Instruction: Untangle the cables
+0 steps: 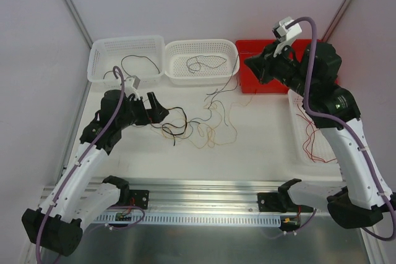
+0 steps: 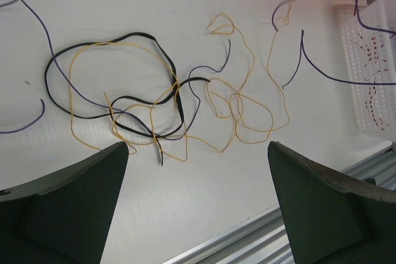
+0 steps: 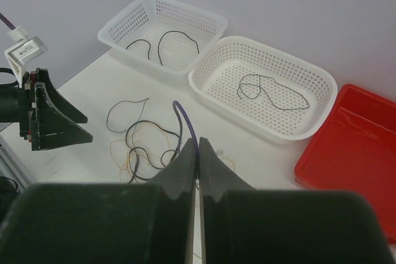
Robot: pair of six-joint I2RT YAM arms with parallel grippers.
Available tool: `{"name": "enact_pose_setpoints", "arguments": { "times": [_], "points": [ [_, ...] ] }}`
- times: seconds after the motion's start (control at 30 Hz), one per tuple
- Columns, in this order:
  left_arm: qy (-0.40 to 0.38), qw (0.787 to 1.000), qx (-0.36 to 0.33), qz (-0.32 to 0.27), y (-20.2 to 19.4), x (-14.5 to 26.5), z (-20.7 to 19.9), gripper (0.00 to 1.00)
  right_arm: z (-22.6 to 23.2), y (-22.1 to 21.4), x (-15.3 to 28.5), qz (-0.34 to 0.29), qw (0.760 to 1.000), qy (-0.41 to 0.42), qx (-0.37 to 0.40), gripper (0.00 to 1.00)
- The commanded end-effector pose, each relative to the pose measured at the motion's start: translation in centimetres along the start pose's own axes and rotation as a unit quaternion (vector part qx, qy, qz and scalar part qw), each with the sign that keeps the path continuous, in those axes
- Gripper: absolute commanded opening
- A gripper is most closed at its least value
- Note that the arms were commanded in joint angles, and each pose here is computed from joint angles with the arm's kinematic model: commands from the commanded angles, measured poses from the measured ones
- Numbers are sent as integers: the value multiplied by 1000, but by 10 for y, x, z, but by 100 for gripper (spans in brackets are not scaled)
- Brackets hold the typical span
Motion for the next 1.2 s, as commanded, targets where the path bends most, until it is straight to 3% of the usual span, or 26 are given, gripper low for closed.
{"name": "enact_pose_setpoints", "arguments": {
  "times": [0.0, 0.17, 0.4, 0.67, 0.9, 0.93, 1.17],
  "points": [
    [-24, 997, -67, -26, 9, 13, -6, 98, 1, 15, -9, -36, 999, 14, -2, 1],
    [-1, 993, -113, -38, 8, 16, 2, 98, -5, 41, -33, -59, 998, 5, 14, 2],
    [49, 988, -145, -7, 0, -1, 20, 98, -25, 79, -81, -124, 992, -15, 33, 2],
    [79, 985, -141, 53, -19, -23, 39, 97, -67, 110, -144, -250, 964, -71, 59, 2],
    [88, 986, -127, 67, -25, -28, 42, 97, -110, 77, -235, -288, 949, -110, 65, 1],
    [89, 986, -124, 70, -27, -28, 43, 97, -121, 51, -263, -269, 955, -113, 58, 1],
    [96, 985, -120, 78, -30, -30, 46, 97, -150, -42, -319, -189, 973, -131, 8, 1]
  ]
}}
Point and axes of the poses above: each gripper's point midway between its finger pads, its own x axis back along the fingers, its own z axis along the line the jaws close on, y = z × x, the point moved 10 cm from there along x, back along the fingers, and after that the axes turned 1 degree about x, right-handed, at the moved point
